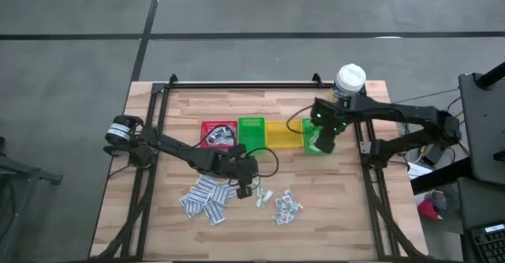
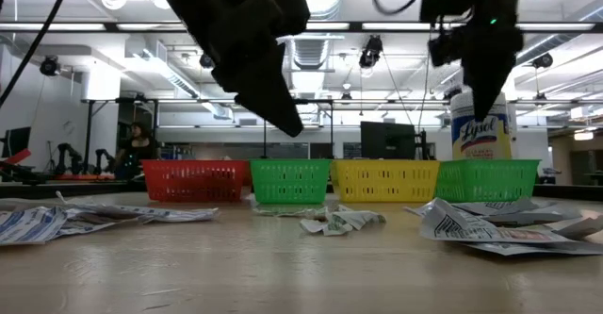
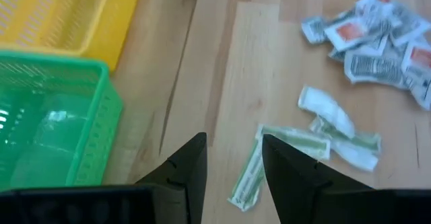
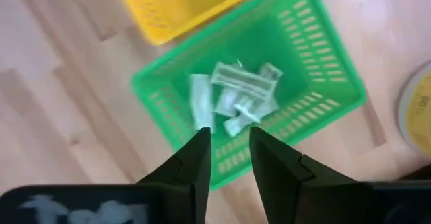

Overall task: Pick & Place First Aid Supplies
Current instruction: Put the green bandage into the right green basket

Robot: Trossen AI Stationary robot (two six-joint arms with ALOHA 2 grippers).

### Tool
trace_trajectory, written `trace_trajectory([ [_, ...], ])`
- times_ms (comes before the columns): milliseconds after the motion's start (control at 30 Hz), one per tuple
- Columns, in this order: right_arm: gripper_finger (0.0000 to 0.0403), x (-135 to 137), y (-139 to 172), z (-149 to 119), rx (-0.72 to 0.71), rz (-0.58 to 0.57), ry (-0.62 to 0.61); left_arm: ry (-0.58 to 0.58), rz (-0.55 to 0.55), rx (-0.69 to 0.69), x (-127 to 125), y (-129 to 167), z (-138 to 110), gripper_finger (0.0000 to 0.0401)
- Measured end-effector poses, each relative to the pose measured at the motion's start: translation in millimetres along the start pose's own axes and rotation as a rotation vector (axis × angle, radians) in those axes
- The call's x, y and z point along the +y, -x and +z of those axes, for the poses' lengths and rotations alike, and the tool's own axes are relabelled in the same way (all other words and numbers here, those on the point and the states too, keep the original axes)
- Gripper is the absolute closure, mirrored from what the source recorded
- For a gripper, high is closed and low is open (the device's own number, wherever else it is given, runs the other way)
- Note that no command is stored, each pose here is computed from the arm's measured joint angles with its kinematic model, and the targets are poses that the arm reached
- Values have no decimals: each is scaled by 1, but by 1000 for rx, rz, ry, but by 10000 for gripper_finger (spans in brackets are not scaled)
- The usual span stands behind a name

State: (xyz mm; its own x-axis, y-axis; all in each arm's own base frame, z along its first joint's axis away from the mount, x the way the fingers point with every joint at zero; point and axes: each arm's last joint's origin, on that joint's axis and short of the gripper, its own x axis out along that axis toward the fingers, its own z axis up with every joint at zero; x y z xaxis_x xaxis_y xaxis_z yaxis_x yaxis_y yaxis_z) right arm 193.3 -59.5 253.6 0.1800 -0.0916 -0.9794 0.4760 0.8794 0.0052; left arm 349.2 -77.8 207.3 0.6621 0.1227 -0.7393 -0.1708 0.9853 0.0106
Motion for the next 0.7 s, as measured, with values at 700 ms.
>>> trace_trajectory([
  [700, 334, 45, 26, -54, -443, 299, 110, 143, -12, 94, 11, -14, -28, 263],
])
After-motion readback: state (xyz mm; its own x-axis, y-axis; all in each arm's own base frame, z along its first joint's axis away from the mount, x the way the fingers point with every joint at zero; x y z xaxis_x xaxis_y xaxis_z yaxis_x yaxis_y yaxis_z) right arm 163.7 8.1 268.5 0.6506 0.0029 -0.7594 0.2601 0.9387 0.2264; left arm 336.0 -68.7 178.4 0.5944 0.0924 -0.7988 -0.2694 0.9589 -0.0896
